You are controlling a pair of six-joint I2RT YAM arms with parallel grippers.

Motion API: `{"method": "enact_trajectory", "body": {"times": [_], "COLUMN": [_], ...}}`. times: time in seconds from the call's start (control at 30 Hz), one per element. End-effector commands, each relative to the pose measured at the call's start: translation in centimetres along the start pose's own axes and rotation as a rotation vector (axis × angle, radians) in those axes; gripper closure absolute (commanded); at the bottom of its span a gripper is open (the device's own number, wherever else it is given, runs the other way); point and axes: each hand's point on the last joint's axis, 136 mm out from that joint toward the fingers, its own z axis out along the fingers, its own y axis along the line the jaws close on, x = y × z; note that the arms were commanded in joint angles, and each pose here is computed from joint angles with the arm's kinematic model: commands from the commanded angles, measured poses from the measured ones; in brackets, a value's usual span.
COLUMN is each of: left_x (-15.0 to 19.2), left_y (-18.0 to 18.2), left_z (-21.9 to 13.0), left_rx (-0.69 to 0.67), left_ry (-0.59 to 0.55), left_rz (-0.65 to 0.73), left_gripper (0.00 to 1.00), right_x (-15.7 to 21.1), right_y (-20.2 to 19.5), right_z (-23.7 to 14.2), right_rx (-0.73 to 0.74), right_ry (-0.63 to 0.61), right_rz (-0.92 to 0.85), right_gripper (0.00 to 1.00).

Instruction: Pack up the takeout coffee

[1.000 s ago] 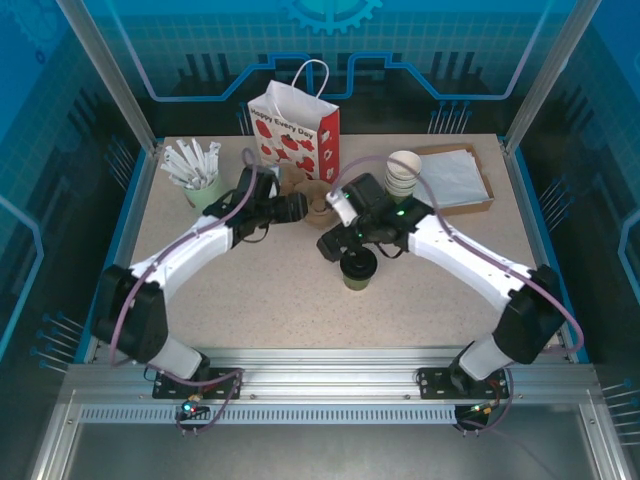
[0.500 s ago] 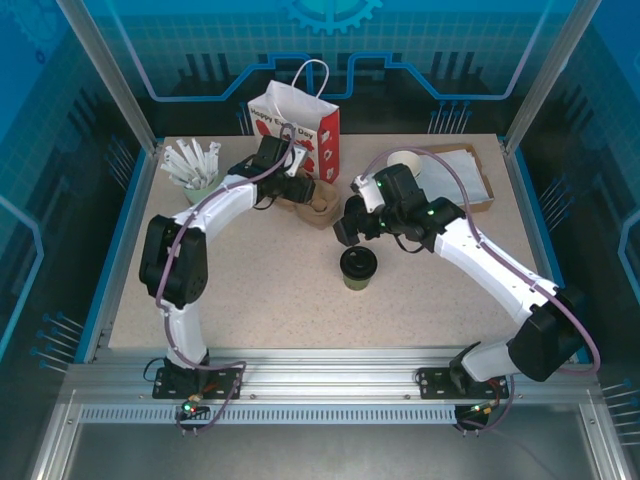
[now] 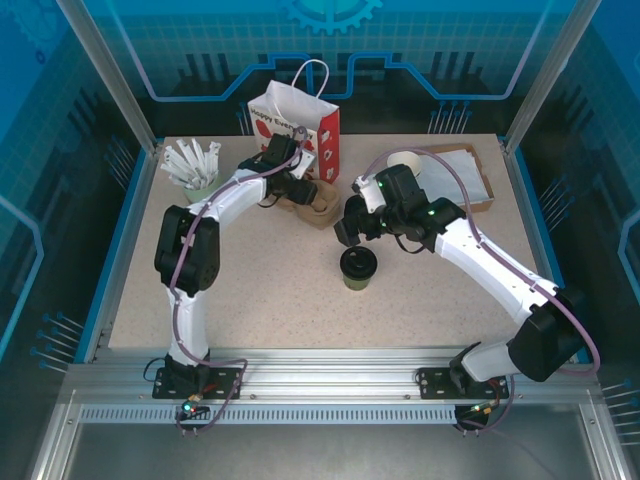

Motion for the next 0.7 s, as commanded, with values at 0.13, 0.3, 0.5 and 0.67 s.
{"method": "enact_trajectory", "body": {"times": [0.13,0.3,0.5,0.67], "left_x": [-0.4,-0.9,-2.0,-2.3], "left_y": [0.2,0.3,0.2,0.1], "left_z": [-0.1,-0.8,-2.9,-4.0], "left_rx": [0.007,0.003,-0.006,-0.004], "left_ry": [0.014,0.005,-0.038,-0.067], "left_rz": [0.002,0.005,-0.004,-0.018], "left_gripper": [0.55,0.58,0.58,0.56], "right_x": [0.9,1.0,1.3,1.4], "right_y": [-0.2,-0.2,-0.1,-0.1], "right_z": [0.3,0.4,0.7,0.7], "right_rx": [-0.017,-0.021,-0.025,-0.027], "right_ry": [0.009,0.014,0.024,0.026], "right_rz": [0.036,0.038,0.042,0.046], "right_gripper": [0.0,0.0,0.0,0.0]}}
